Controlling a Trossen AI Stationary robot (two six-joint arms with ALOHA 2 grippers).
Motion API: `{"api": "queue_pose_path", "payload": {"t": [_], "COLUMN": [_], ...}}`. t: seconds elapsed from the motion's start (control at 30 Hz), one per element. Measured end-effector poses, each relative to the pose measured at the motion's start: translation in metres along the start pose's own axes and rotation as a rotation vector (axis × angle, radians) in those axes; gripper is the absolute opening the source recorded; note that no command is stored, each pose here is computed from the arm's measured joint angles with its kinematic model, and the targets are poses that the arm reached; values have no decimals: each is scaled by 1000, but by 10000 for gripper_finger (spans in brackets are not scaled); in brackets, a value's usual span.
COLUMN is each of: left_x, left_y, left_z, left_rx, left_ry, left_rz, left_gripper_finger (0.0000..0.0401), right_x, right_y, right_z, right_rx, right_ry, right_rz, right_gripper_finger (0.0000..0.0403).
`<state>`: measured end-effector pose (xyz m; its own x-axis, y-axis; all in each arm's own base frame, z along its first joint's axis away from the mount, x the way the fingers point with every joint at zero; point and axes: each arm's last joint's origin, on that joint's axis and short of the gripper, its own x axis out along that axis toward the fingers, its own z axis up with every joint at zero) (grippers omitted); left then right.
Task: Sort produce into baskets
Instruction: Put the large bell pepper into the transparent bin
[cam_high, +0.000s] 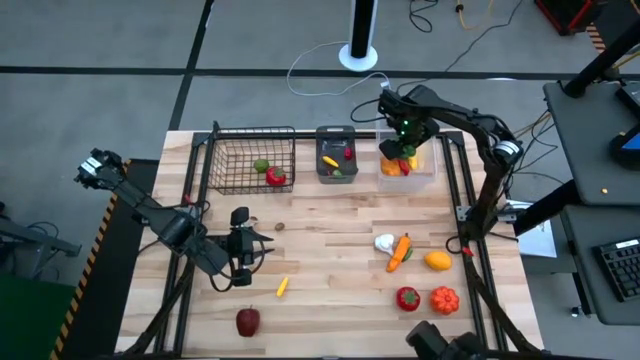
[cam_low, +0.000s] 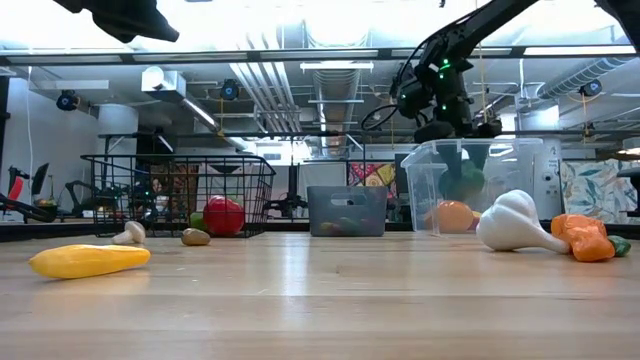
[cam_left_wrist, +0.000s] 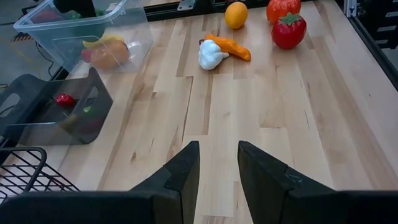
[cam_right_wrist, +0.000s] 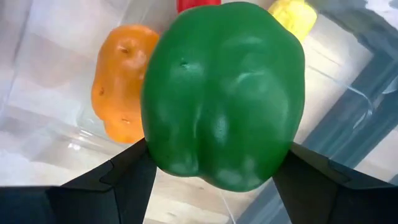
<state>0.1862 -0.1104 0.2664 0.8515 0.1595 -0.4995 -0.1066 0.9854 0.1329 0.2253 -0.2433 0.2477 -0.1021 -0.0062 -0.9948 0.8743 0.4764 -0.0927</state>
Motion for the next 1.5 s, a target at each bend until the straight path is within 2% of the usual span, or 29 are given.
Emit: {"api": "queue_pose_path", "payload": {"t": [0.6,0.93,1.13,1.33,1.5], "left_x": [0,0,0,0,0], "left_y": [0,0,0,0,0], "left_z": [0,0,0,0,-1], "left_rx": [0,1,0,-6,-61], "left_ry": [0,1,1,1,5], "left_rz": [0,0,1,0,1], "left_gripper_finger": [94,94,94,94,94], "right_x": [0,0,-2,-30,-63], "right_y": [1,1,1,-1,-1], "right_z": [4,4,4,1,-13], "right_rx": [-22,-25,-35,-16,17], "right_ry": [-38,-40,-43,-135,-249], "right_rz": [9,10,10,34,70], "right_gripper_finger": [278,319,322,312,309]}}
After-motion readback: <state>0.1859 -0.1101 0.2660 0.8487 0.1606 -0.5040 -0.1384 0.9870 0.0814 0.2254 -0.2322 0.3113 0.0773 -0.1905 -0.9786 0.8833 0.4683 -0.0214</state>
